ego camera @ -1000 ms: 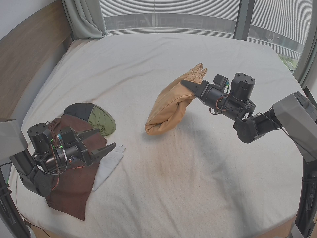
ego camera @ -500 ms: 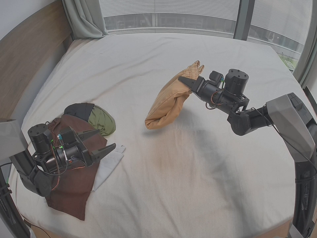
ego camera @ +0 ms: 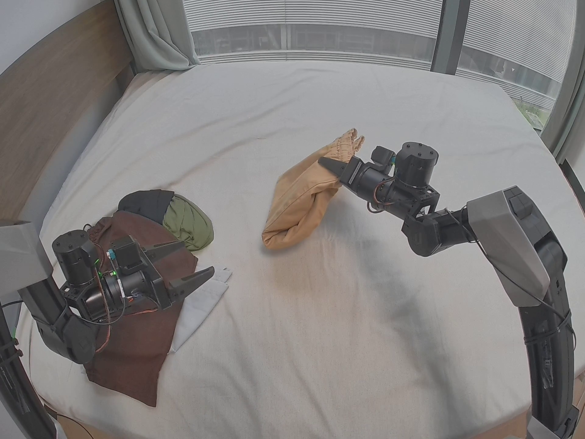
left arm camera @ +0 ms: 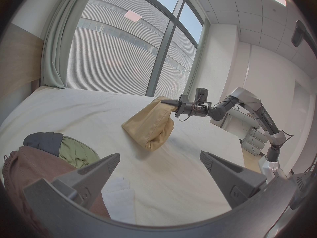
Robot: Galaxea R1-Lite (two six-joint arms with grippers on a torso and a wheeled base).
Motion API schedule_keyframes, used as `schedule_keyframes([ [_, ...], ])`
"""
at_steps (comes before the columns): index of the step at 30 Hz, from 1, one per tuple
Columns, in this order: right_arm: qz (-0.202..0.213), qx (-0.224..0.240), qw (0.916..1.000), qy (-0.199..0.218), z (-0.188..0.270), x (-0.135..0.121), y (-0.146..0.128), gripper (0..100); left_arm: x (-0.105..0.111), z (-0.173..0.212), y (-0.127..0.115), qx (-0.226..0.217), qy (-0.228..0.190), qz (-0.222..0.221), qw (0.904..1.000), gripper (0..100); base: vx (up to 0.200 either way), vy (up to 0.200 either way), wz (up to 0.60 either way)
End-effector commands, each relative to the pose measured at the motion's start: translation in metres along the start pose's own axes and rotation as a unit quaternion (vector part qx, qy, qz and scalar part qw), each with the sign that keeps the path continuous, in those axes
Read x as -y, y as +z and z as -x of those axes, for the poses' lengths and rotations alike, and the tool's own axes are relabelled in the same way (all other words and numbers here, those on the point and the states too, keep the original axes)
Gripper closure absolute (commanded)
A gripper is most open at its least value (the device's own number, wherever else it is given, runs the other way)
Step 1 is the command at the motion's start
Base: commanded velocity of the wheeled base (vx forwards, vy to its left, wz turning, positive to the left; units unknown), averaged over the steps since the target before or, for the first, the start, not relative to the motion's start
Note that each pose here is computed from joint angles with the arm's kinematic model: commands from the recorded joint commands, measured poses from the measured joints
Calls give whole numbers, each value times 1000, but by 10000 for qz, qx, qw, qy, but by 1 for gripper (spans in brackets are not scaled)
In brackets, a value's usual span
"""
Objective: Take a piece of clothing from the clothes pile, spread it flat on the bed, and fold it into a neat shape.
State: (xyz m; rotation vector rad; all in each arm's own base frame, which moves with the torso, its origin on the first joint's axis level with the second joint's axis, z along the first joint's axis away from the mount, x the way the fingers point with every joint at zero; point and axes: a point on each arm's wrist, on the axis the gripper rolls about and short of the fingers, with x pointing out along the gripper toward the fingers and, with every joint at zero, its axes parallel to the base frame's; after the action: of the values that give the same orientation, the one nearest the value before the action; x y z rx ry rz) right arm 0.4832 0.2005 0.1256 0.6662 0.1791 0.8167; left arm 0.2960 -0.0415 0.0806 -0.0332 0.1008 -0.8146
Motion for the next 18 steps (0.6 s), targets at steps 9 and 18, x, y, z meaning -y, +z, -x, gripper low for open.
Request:
schedule_keyframes([
  [9,-178,-200,9980,-570,24,53,-29,100,1,-1,-1,-11,-19,15,10000,0,0,0,0],
  [18,-221,-221,9969,-718,43,70,-49,100,2,-2,-1,-13,-42,13,10000,0,0,0,0],
])
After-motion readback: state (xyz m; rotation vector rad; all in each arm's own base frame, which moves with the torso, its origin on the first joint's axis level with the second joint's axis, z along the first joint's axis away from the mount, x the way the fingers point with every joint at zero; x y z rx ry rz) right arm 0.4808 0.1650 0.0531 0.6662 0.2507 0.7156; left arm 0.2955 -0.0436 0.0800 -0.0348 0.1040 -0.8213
